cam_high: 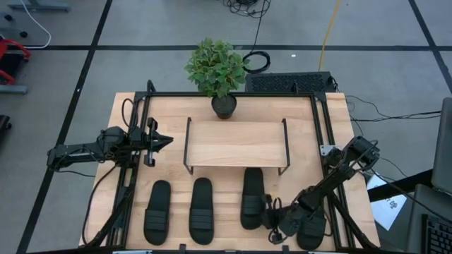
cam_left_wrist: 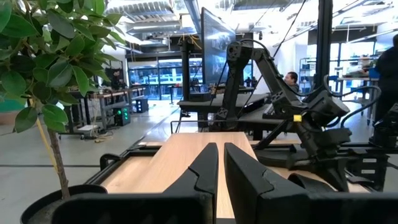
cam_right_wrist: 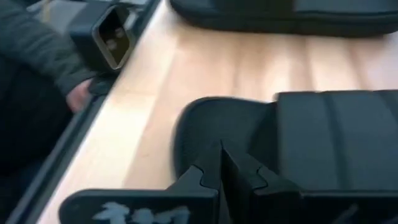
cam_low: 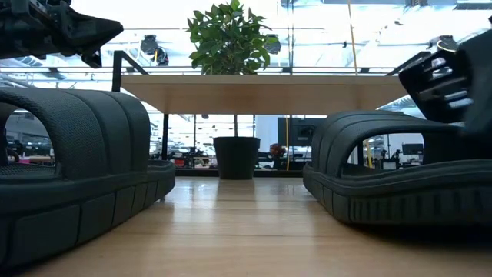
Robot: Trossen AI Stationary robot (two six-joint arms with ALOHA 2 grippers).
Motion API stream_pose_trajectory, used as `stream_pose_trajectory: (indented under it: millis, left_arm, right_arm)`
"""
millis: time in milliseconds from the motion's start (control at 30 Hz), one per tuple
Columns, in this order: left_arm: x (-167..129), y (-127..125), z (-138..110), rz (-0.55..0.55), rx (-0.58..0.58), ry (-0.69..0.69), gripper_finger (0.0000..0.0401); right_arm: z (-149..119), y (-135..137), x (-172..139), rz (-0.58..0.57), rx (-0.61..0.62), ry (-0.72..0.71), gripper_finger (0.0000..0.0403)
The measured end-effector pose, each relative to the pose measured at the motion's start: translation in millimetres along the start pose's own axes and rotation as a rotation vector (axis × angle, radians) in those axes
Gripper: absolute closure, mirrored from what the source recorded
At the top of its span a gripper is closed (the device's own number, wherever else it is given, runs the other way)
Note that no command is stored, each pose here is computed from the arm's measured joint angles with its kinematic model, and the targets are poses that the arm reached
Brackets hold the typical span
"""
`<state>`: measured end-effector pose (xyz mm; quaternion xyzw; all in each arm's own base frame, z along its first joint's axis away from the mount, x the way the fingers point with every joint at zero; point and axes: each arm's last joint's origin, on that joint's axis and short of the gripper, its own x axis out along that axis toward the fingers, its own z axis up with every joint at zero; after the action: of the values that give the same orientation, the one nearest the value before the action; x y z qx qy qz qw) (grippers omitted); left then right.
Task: Pick and place slides into the shelf
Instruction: Put the black slides under the shelf
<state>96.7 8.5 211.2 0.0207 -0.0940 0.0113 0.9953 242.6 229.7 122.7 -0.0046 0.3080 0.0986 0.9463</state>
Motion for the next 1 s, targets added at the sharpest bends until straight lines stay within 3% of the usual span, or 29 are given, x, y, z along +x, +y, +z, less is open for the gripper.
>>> stream_pose_trajectory:
  millis: [400,1000]
  left_arm:
    - [0,0,0,0.000,0.000,0.000,0.0370]
    - [0,0,0,0.000,0.000,0.000,0.0370]
  right_arm:
    - [1,-22,7,-0.142,0.011,0.033,0.0403]
    - [7,-45,16,-0.175,0.013,0.061,0.0403]
